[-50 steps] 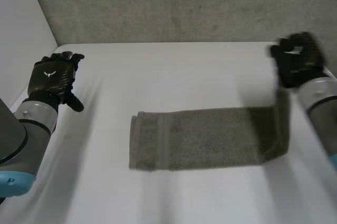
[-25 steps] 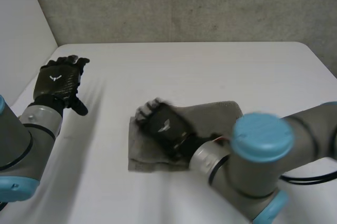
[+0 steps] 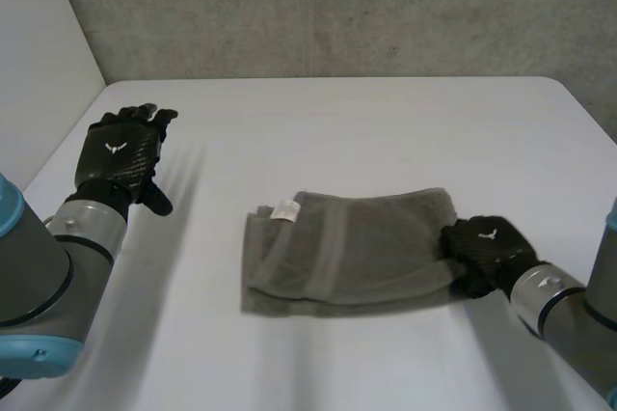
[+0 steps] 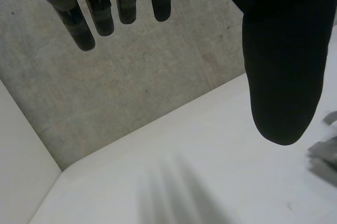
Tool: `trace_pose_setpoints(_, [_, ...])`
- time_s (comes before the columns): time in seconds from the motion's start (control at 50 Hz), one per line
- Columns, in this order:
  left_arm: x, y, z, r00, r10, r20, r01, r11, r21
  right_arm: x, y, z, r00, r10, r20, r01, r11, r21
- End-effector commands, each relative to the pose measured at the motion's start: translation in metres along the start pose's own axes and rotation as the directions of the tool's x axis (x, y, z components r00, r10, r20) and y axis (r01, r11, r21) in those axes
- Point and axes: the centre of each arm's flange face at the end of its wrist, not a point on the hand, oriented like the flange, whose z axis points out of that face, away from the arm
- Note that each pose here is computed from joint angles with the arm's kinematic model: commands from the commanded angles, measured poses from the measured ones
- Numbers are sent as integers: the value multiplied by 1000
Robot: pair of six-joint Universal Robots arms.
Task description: Fold the laundry
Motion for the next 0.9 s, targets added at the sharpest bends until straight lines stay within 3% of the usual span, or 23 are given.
trace_pose_setpoints(0.02, [4, -1, -3, 1000, 0, -12, 0, 1000, 2, 28, -35, 5, 959, -210, -188, 241, 958, 156])
trace_pose_setpoints(0.04, [5, -1, -3, 1000, 0, -15, 0, 1000, 2, 28, -35, 5, 959, -211, -188, 241, 958, 157])
trace_pose_setpoints(0.08, [5, -1, -3, 1000, 0, -17, 0, 1000, 2, 1, -66, -2, 934, -308, -183, 348, 903, 254])
trace_pose_setpoints(0.14, [5, -1, -3, 1000, 0, -17, 0, 1000, 4, -21, -80, -5, 925, -344, -161, 378, 874, 306])
trace_pose_setpoints(0.22, [5, -1, -4, 1000, 0, -15, 0, 1000, 2, -84, -101, -17, 901, -429, -59, 410, 801, 436])
trace_pose_setpoints(0.26, [6, -1, -5, 1000, 0, -17, 0, 1000, 2, -105, -100, -20, 886, -464, -16, 418, 783, 461])
trace_pose_setpoints(0.3, [6, -2, -6, 1000, 0, -17, 0, 1000, 2, -142, -88, -22, 841, -538, 55, 447, 750, 488])
trace_pose_setpoints(0.36, [7, -1, -6, 1000, 0, -22, 0, 1000, 2, -158, -76, -23, 811, -577, 94, 468, 736, 489])
trace_pose_setpoints(0.4, [8, -1, -7, 1000, 1, -23, -1, 1000, 2, -177, -51, -22, 758, -635, 149, 512, 721, 467])
trace_pose_setpoints(0.48, [9, -2, -7, 1000, 2, -26, -1, 1000, 2, -182, -37, -23, 738, -651, 179, 532, 723, 440])
trace_pose_setpoints(0.58, [12, -3, -8, 999, 2, -37, -1, 1000, 6, -175, -48, -32, 767, -618, 171, 494, 739, 457])
trace_pose_setpoints(0.62, [15, -5, -9, 999, 2, -46, -1, 1000, 12, -159, -72, -39, 842, -521, 142, 407, 785, 468])
trace_pose_setpoints(0.64, [18, -9, -9, 999, 2, -54, -1, 1000, 21, -159, -72, -39, 842, -520, 141, 406, 785, 468])
trace_pose_setpoints(0.68, [20, -12, -9, 998, -3, -63, 5, 999, 32, -123, -96, -37, 929, -354, 111, 270, 849, 454])
trace_pose_setpoints(0.7, [23, -19, -8, 997, -6, -72, 10, 999, 53, -123, -96, -37, 929, -353, 111, 269, 850, 454])
trace_pose_setpoints(0.74, [27, -28, -7, 996, -11, -84, 17, 997, 80, -91, -114, -40, 979, -174, 110, 109, 891, 441])
trace_pose_setpoints(0.76, [27, -28, -7, 996, -11, -84, 17, 997, 80, -91, -114, -40, 979, -174, 110, 108, 891, 441])
trace_pose_setpoints(0.8, [37, -40, -9, 993, -13, -116, 26, 994, 109, -63, -126, -42, 994, -10, 108, -37, 906, 421])
trace_pose_setpoints(0.9, [69, -65, -13, 974, -63, -219, 91, 988, 124, -28, -127, -36, 987, 143, 79, -162, 923, 348])
